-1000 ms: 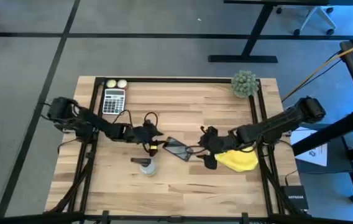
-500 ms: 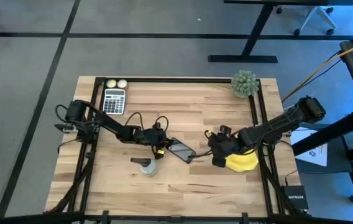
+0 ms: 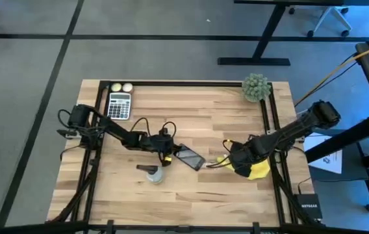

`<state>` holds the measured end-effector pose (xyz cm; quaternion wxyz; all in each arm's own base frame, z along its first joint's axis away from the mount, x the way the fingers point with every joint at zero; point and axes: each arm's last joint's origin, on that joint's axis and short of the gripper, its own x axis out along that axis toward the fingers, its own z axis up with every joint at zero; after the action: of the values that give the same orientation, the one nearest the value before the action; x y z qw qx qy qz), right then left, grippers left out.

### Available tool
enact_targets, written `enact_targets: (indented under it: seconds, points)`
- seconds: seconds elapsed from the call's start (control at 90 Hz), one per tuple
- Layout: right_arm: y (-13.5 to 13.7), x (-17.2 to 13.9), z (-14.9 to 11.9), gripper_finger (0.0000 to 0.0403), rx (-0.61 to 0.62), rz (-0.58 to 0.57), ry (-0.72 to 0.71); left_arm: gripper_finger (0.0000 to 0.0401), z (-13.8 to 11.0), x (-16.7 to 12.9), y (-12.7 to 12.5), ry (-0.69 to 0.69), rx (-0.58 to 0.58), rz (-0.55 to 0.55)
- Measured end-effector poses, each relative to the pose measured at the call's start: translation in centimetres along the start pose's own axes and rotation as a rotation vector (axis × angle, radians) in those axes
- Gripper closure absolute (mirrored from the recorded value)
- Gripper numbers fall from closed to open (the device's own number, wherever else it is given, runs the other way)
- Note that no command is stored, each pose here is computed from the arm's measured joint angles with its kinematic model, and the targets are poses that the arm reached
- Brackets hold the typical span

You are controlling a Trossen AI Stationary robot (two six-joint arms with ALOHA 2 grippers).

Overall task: Apply microfiber cloth
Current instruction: Wipe the front of the cellphone with a microfiber cloth

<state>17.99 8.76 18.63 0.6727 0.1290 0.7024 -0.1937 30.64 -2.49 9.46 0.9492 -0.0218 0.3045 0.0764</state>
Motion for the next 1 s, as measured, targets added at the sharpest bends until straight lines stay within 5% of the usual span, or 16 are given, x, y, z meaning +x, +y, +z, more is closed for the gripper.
enact_targets:
  seconds: [0.256, 0.389, 0.489, 0.633, 0.733, 1.0]
  points:
    - [0.1, 5.7, -2.1, 0.0142, 0.122, 0.114, -0.051, 0.0386, 0.0, 0.0, 0.0, 0.001, 0.000, 0.000]
    - [-0.2, 6.3, -2.2, 0.0153, 0.174, 0.115, -0.101, 0.0386, 0.0, 0.0, 0.0, -0.001, -0.004, -0.001]
    - [-0.1, 5.8, -2.1, 0.0193, 0.140, 0.074, -0.084, 0.0386, 0.0, 0.0, 0.0, -0.004, -0.006, -0.001]
    - [0.7, 5.1, -1.5, 0.0315, 0.015, 0.107, -0.139, 0.0386, 0.0, 0.0, 0.0, -0.010, -0.009, -0.002]
    - [2.2, 3.8, -0.3, 0.0386, -0.093, 0.208, -0.253, 0.0386, 0.0, 0.0, 0.0, -0.011, -0.009, -0.002]
    - [6.2, -2.4, 4.1, 0.0397, -0.349, 0.322, -0.864, 0.0386, 0.0, 0.0, 0.0, -0.012, -0.014, -0.002]
